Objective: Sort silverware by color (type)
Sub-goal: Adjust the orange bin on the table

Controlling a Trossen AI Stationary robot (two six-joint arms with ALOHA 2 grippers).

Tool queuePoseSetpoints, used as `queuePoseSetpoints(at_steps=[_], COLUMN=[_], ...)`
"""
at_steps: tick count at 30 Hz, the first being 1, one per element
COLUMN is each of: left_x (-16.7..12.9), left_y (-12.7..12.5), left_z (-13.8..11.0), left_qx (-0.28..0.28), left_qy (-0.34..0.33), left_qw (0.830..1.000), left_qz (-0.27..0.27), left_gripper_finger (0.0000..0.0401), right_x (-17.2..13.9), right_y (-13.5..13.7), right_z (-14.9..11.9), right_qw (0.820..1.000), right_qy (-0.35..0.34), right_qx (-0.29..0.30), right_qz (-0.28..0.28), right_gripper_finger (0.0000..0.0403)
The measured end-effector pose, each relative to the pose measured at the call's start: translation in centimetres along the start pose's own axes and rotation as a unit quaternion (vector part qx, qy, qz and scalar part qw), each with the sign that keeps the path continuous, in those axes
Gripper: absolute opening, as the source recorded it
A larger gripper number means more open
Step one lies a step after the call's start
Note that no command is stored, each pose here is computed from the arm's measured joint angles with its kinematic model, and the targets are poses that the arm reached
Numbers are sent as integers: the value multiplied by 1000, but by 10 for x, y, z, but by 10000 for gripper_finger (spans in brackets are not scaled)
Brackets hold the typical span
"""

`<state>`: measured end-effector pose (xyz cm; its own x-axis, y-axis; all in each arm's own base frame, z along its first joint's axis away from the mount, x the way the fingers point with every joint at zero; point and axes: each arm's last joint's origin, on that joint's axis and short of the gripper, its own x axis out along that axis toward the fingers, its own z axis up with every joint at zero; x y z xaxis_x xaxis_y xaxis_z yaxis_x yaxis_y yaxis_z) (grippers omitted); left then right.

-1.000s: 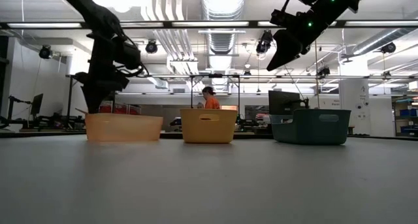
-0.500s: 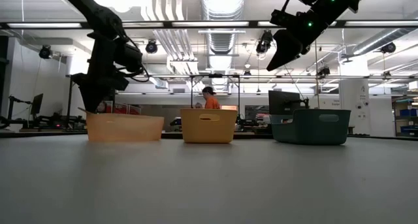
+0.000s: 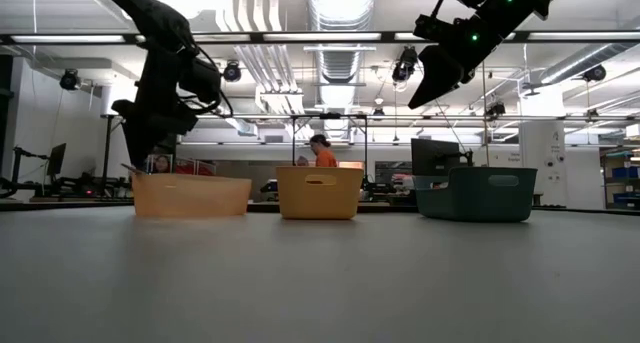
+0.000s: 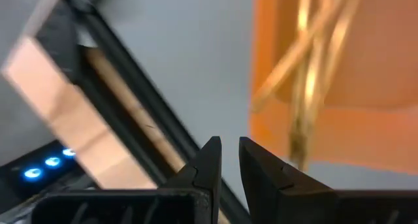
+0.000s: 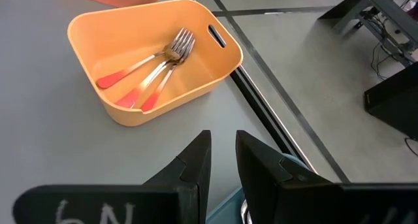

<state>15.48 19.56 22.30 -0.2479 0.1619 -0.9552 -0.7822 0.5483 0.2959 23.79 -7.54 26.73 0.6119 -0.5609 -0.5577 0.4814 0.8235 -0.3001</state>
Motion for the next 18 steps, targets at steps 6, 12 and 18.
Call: queuePoseSetpoints(at_steps=[6,12,18], left_x=[5,17,25], left_y=[2,-3,-6], left_z=[4,6,4], left_qx=[-24,-24,-26], left_qy=[-22,-6,11], left_qw=[999,999,999], left_qz=[39,39,19], left_gripper_finger=[37,37,37], right_x=[0,0,0], right_y=[0,0,0], right_z=[0,0,0], right_qw=[1000,1000,1000], right_qy=[0,0,0], right_qx=[0,0,0], right_qz=[0,0,0], right_gripper_finger=[63,63,63])
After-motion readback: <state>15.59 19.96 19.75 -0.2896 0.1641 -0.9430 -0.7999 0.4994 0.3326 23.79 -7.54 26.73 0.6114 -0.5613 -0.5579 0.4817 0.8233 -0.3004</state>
